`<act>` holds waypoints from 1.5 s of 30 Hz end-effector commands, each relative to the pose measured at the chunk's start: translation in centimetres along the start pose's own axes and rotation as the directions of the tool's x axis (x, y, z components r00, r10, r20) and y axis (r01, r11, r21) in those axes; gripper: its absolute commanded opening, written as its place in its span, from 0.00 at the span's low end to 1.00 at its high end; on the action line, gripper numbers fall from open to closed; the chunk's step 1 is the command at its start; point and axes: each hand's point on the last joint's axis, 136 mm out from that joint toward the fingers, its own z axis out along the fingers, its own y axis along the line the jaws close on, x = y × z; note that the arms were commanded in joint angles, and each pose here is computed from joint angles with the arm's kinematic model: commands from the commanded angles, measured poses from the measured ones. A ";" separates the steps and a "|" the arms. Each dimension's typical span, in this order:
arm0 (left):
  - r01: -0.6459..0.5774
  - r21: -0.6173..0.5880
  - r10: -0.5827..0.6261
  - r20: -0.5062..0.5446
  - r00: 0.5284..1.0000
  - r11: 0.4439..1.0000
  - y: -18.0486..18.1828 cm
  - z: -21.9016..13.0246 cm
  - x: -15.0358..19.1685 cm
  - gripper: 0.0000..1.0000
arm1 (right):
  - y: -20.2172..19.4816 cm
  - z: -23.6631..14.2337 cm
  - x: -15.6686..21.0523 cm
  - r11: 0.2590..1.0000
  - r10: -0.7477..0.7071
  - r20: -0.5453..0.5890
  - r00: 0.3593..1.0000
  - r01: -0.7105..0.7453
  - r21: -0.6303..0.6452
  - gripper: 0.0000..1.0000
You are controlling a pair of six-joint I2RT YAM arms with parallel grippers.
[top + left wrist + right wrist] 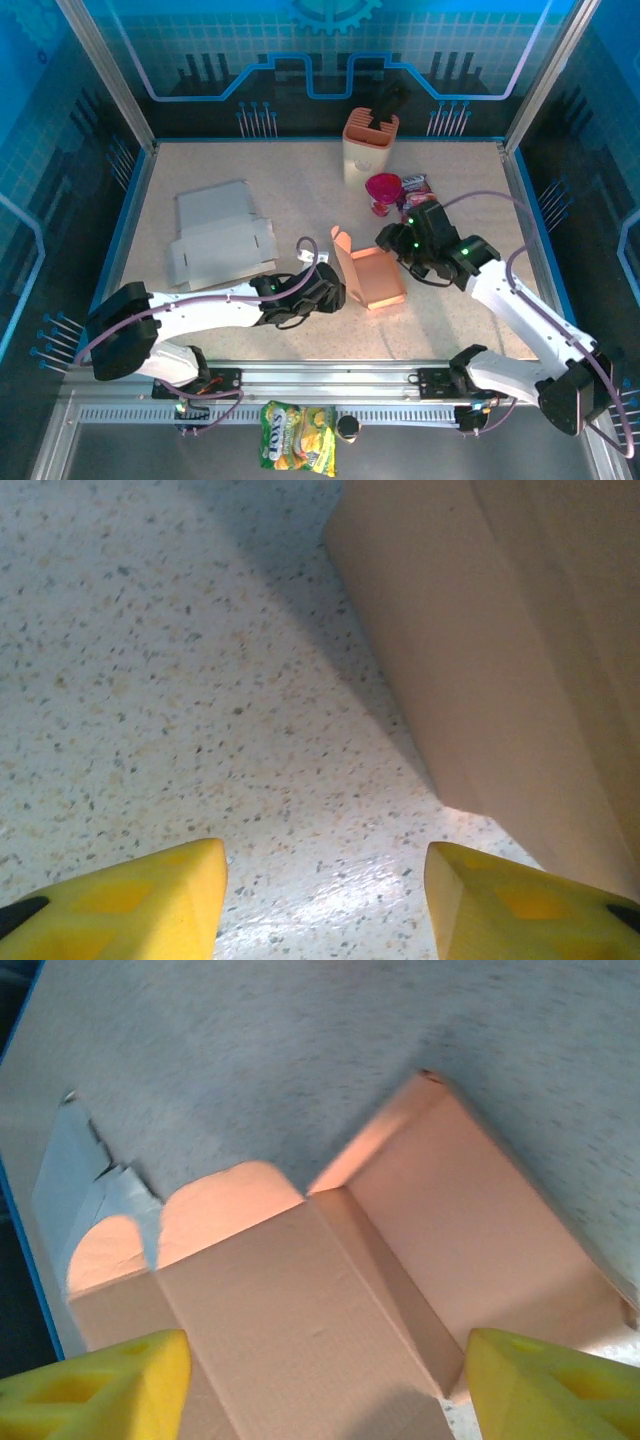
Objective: Fold the paper box
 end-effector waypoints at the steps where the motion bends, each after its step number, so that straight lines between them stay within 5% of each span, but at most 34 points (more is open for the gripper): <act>1: -0.022 0.061 0.017 0.078 0.997 0.998 -2.4 -1.4 -2.6 0.57 | 3.4 0.1 1.8 0.939 -0.334 -0.071 0.940 0.326 -0.107 0.72; 10: -0.052 0.040 0.049 0.069 0.996 0.998 -3.3 -0.9 -3.3 0.59 | 6.1 0.6 3.7 0.838 -0.544 -0.159 0.824 0.523 -0.156 0.70; 25: -0.067 0.024 0.065 0.056 0.996 0.998 -3.6 -0.2 -3.3 0.59 | 5.9 3.1 4.7 0.841 -0.540 -0.234 0.808 0.531 -0.107 0.40; 37: -0.075 0.007 0.074 0.065 0.995 0.997 -2.8 -1.7 -3.6 0.63 | 5.6 3.3 3.3 0.939 -0.343 -0.135 0.930 0.339 -0.051 0.00; 45: -0.053 0.030 0.051 0.075 0.996 0.998 -1.5 -4.5 -3.3 0.67 | 2.8 0.3 -0.1 0.994 -0.021 0.099 0.995 0.010 0.109 0.00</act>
